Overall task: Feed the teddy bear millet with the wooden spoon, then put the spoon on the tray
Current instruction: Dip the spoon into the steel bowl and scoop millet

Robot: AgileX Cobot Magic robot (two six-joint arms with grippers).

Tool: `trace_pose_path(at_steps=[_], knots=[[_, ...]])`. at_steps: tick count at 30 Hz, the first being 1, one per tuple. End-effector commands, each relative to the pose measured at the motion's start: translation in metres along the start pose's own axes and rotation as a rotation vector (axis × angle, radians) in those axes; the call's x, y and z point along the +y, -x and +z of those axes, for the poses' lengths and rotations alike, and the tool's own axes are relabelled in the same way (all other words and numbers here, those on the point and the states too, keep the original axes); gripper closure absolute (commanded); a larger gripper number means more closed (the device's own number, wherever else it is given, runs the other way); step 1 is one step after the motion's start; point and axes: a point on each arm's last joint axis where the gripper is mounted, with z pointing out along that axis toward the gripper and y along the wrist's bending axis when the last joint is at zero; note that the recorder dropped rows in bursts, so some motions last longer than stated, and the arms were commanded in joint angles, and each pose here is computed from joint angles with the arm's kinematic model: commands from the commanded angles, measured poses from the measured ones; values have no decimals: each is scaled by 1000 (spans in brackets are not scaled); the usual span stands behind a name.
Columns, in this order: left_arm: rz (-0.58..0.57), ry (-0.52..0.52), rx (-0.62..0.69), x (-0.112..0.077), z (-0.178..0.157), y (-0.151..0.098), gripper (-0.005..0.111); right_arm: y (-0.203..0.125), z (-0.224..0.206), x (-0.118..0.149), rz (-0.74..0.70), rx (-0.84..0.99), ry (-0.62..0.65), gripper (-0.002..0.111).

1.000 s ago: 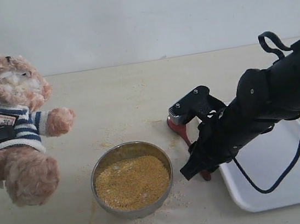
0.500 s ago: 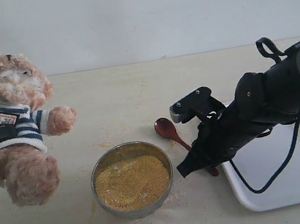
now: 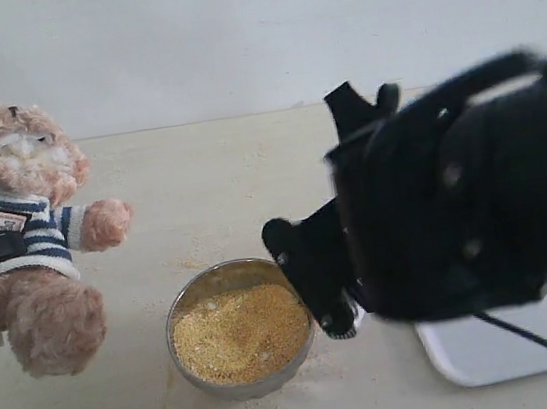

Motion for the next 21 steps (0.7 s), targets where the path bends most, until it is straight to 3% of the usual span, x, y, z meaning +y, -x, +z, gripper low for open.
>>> trace_pose_path(at_steps=[1,5,11,18,21], knots=[[-16,-22,-8,-2,0,0,102,44,-10,3,-18,-45,-147,108],[-28,-10,-25,-1,0,2,102,62,-11,6,26,-243,-109,108],[-28,-10,-25,-1,0,2,102,63,-11,22,-79,-255,53,108],[-28,-10,-25,-1,0,2,102,63,-11,25,35,-252,109,108],[-28,-10,-25,-1,0,2,102,53,2,22,152,-257,233,108]])
